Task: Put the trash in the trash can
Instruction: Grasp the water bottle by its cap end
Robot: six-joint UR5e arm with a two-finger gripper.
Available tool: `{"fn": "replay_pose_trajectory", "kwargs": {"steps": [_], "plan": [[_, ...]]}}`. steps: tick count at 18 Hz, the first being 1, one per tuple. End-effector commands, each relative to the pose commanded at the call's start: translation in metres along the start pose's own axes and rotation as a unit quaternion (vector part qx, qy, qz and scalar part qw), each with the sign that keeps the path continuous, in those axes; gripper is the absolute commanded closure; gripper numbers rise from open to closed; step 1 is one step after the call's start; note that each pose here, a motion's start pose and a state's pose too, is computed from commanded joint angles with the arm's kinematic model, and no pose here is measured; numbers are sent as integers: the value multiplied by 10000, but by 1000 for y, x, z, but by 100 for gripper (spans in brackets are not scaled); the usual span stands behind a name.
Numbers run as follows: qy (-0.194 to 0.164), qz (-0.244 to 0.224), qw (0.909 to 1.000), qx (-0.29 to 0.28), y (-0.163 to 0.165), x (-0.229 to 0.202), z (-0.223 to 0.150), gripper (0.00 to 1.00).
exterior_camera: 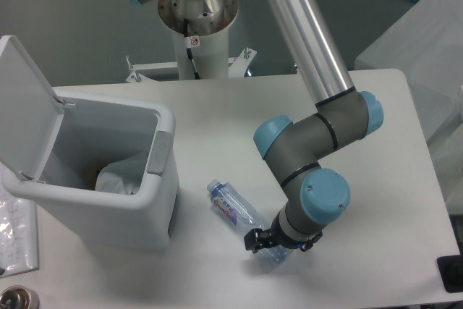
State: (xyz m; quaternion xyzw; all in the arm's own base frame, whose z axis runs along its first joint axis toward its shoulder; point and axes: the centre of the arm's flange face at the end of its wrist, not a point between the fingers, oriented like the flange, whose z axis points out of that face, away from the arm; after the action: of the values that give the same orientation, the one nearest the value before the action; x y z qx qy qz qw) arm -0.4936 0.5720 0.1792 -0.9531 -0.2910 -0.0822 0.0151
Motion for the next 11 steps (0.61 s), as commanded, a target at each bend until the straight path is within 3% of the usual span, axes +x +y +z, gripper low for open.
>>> {"fn": "replay_pose_trajectory", "kwargs": {"steps": [5,11], "plan": [[-11,42,10000,-27,-1,6,3,1],[4,100,9999,-48,0,8,2,38]]}}
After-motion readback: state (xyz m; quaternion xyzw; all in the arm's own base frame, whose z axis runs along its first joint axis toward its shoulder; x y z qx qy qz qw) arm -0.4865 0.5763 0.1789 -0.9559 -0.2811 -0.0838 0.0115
